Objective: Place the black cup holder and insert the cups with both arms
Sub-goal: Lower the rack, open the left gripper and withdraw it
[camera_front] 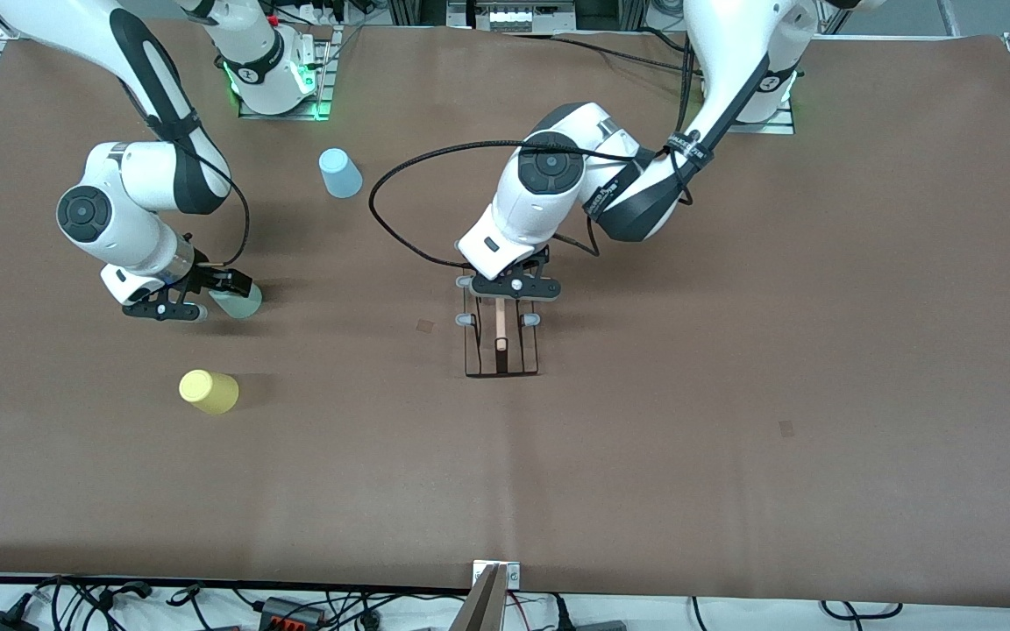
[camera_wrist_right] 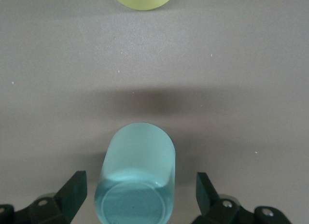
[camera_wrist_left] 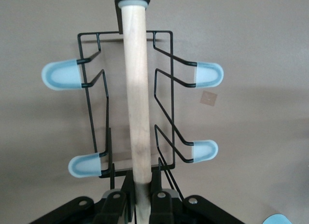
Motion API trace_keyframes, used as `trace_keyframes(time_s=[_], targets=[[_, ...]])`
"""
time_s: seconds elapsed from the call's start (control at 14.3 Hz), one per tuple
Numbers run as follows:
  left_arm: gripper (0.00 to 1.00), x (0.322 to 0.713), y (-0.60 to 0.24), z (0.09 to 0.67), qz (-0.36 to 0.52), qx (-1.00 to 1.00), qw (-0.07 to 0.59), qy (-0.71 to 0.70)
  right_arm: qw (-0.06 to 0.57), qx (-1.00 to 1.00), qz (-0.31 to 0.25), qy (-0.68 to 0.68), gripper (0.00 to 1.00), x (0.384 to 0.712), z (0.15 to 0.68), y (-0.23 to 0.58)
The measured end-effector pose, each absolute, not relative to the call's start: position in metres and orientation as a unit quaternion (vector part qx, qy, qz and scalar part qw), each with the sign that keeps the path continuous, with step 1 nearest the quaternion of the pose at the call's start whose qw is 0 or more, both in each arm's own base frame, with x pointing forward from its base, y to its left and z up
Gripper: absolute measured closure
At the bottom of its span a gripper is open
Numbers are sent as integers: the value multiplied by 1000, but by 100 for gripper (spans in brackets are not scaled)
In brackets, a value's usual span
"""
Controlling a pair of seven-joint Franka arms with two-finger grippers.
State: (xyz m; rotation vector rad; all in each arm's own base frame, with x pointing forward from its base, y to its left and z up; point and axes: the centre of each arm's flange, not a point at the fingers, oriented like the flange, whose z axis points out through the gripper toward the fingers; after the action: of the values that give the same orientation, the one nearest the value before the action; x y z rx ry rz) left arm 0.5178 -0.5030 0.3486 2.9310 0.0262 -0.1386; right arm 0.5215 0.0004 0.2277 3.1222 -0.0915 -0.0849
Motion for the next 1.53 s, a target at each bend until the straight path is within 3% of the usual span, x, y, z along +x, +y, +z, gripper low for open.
trace_keyframes(time_s=[0.21,0.49,0.77,0.91,1.11,1.53], targets=[[84,511,-514,334,-56,993,101,2,8,999,-21,-29,0,523,223,1],[82,514,-515,332,-55,993,103,3,8,999,-23,-29,11,522,217,2],[47,519,-515,341,-48,993,109,4,8,999,-24,-29,15,522,216,2],[27,524,-512,361,-39,993,113,6,8,999,-22,-28,33,523,218,2],[0,532,-481,410,-36,997,73,6,8,999,-19,-26,33,524,220,4],[0,581,-331,491,-42,998,-9,-36,8,1000,-20,-2,33,556,282,15]])
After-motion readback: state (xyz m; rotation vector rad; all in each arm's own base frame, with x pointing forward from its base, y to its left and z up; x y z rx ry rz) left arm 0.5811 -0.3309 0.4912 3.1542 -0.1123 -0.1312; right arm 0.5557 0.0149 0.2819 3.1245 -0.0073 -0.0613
